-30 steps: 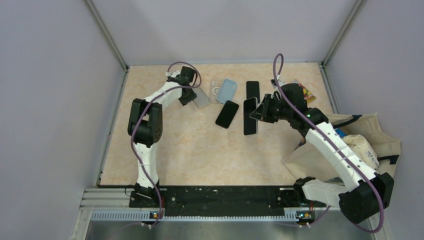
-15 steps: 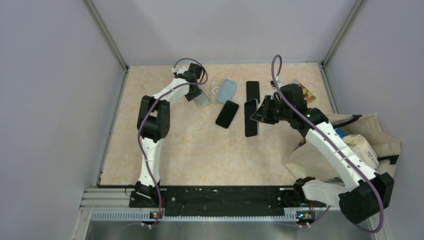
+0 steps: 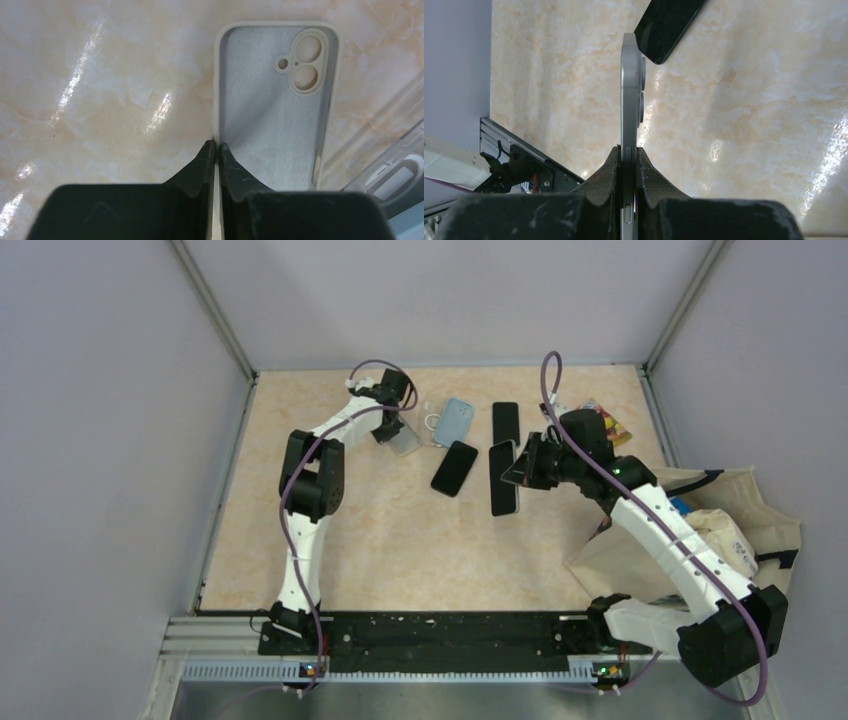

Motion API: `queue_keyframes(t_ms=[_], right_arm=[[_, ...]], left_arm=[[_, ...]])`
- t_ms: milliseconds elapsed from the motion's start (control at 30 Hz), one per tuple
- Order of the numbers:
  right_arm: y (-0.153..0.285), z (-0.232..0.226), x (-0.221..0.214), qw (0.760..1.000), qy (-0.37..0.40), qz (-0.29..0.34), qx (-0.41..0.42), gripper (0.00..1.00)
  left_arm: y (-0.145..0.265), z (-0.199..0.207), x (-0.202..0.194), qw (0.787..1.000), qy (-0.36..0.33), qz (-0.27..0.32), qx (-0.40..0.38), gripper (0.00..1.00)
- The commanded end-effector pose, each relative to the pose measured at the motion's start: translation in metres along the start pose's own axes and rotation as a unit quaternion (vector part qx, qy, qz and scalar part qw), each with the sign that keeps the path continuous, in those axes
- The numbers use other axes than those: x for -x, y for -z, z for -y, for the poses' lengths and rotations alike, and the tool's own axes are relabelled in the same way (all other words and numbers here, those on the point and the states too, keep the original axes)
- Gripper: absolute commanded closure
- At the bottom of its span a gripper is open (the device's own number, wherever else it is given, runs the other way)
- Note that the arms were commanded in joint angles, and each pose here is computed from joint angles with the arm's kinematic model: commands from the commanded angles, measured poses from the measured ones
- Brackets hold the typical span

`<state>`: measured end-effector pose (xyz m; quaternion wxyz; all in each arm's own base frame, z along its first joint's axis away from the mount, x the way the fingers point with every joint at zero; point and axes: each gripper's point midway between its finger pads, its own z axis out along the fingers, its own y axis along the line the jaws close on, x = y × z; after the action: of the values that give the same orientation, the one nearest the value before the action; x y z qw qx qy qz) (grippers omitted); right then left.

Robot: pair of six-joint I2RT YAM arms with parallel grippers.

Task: Put the phone into the phone case

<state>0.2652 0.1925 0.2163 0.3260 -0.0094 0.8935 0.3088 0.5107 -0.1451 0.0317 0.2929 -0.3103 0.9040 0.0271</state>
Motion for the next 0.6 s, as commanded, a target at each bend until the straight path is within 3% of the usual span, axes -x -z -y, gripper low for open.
queue_keyframes(t_ms=[0, 233, 333, 433, 567], right_arm=[[0.009, -0.015, 0.02, 0.999, 0.017, 0.032, 0.024, 1.0], [0.005, -0.017, 0.022, 0.999, 0.02, 0.023, 0.027, 1.0], [0.0, -0.013, 0.023, 0.999, 0.021, 0.02, 0.018, 1.0], [-0.007, -0.013, 0.024, 0.999, 0.02, 0.016, 0.021, 1.0], [-0.015, -0.02, 0.026, 0.999, 0.01, 0.012, 0.041, 1.0]], left_arm=[[0.001, -0.003, 0.004, 1.0, -0.007, 0.006, 0.01, 0.97], [0.04, -0.03, 0.049, 0.996, -0.049, 0.071, 0.032, 1.0], [0.064, -0.039, 0.055, 0.993, -0.086, 0.081, 0.005, 1.0], [0.091, -0.048, 0.043, 0.991, -0.107, 0.066, -0.039, 1.0], [0.121, -0.075, -0.01, 0.989, -0.12, 0.001, -0.091, 1.0]])
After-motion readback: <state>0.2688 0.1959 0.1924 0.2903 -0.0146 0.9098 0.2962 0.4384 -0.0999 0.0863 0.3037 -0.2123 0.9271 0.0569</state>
